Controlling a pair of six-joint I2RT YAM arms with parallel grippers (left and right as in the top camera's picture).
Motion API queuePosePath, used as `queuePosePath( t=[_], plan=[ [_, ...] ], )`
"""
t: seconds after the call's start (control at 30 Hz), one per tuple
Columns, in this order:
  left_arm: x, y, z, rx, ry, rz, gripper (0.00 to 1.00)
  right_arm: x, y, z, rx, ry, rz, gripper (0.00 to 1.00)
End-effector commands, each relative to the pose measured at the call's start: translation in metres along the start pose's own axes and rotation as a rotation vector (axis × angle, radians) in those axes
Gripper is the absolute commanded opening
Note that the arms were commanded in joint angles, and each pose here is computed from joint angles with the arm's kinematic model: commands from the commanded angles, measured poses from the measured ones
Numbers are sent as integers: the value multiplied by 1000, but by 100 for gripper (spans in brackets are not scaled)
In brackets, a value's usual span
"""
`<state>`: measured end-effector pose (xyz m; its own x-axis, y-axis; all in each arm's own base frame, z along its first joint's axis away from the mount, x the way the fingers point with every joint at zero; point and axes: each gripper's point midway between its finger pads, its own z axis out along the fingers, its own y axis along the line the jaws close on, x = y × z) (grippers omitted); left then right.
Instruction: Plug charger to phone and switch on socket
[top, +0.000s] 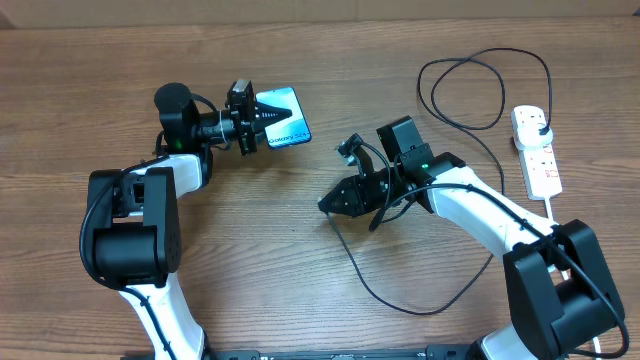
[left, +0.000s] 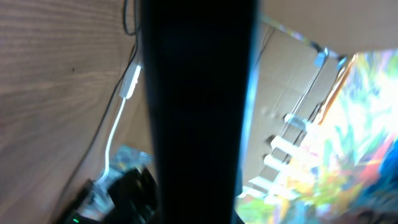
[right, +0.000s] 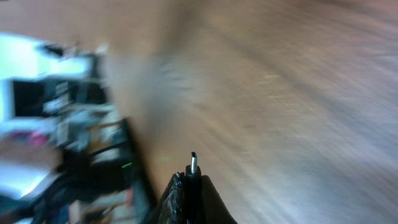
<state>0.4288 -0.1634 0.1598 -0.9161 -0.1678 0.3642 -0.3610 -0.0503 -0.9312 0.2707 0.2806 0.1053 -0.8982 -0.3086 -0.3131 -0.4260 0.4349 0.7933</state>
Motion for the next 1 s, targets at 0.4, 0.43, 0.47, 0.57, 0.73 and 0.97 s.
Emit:
queuePosePath(
  t=[0.4,0.43,0.47,0.57,0.73,0.97],
  plan=[
    [12,-29,7,41,25,340,5,-13,60,-23,-354,-28,-103,4],
    [12,-29,8,41,25,338,5,-16,60,-24,-354,-36,-97,4],
    [12,-29,10,42,24,338,4,-19,60,-25,-354,-44,-91,4],
    [14,-27,17,41,28,319,5,-29,58,-27,-341,-69,-55,4],
    [17,-21,33,30,43,278,4,-39,57,-28,-326,-90,0,4],
    [18,-21,36,32,41,285,4,-47,48,-37,-312,-118,68,4]
  ],
)
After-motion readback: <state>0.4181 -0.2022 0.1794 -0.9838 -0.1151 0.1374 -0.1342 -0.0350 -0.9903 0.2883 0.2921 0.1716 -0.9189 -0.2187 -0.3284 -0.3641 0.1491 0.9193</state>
